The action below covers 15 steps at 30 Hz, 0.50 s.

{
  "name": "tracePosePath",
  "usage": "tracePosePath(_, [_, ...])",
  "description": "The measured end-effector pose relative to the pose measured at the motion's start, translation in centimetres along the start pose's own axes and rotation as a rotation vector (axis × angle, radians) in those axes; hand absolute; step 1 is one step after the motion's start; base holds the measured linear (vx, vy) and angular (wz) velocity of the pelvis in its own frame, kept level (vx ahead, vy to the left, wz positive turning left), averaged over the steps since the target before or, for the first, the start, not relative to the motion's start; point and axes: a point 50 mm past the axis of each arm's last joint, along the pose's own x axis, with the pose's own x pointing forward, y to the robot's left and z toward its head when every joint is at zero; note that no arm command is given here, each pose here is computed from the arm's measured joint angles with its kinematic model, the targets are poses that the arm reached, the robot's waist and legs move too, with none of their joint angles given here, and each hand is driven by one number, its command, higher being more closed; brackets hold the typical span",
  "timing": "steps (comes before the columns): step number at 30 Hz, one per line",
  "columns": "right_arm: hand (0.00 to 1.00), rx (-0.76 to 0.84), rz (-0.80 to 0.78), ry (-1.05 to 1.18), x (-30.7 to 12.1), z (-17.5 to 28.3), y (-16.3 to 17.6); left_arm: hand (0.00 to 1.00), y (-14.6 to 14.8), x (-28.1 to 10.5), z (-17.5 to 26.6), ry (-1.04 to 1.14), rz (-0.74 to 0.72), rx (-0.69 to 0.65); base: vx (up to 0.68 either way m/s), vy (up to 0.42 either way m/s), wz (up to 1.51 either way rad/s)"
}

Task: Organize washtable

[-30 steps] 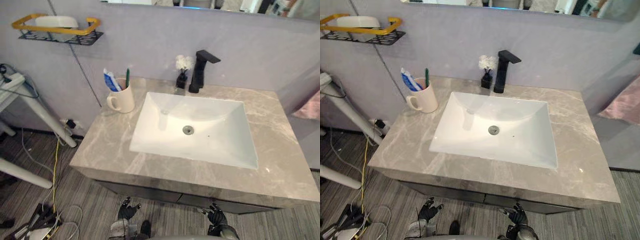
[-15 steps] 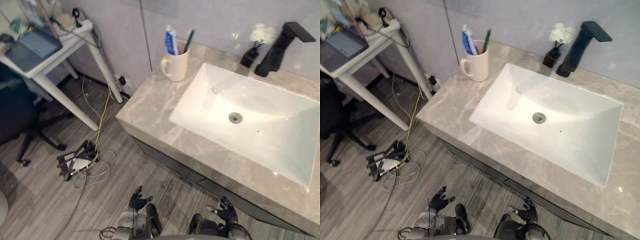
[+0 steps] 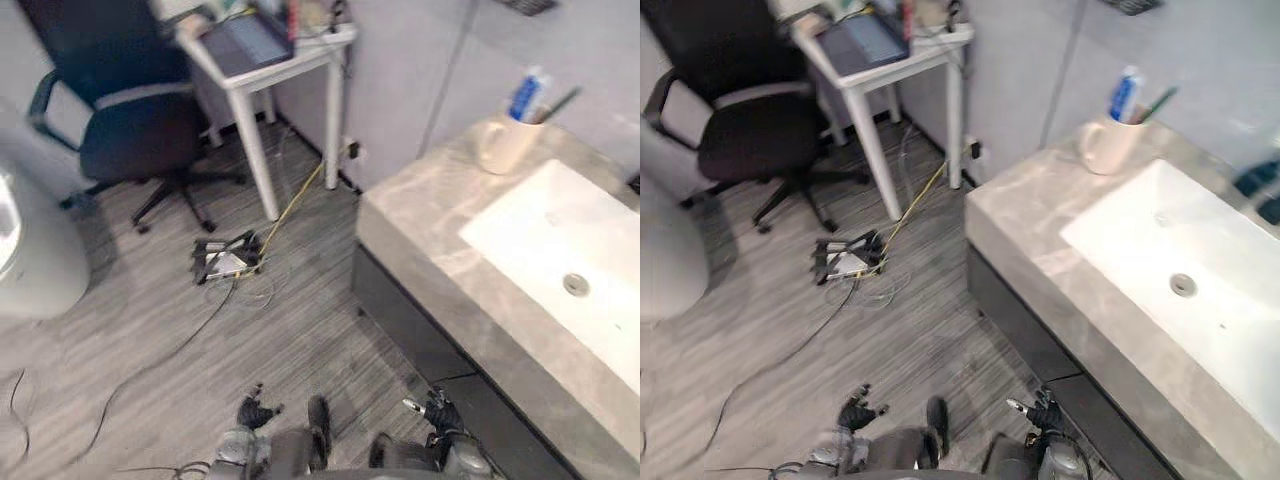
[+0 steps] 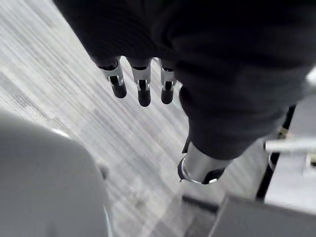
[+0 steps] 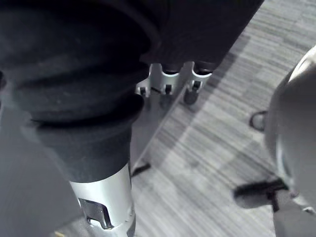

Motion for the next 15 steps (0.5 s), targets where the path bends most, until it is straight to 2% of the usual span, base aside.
tracePosePath(2, [0.0, 0.004, -0.002, 0.038, 0.0, -0.7, 0.0, 0.0, 0.7, 0.1, -0.2, 0.019, 0.035, -0.043, 0.06, -0.035, 0.92])
tracePosePath(6, [0.0, 0.027, 0.016, 0.044, -0.1, -0.9, 0.2, 0.0, 0.1, 0.3, 0.2, 0.031, 0.04, -0.114, 0.19, -0.023, 1.11])
tracePosePath(11, [0.0, 0.048, 0.015, 0.037, -1.0, -1.6, 0.0, 0.0, -1.5, 0.2, 0.5, 0.032, 0.022, -0.197, 0.4, -0.092, 1.72])
tracePosePath(15, [0.0, 0.013, 0.021, 0.024, -0.9, -1.2, -0.3, 0.0, -2.6, 0.0, 0.9, 0.018, 0.013, -0.259, 0.45, -0.16, 1.23])
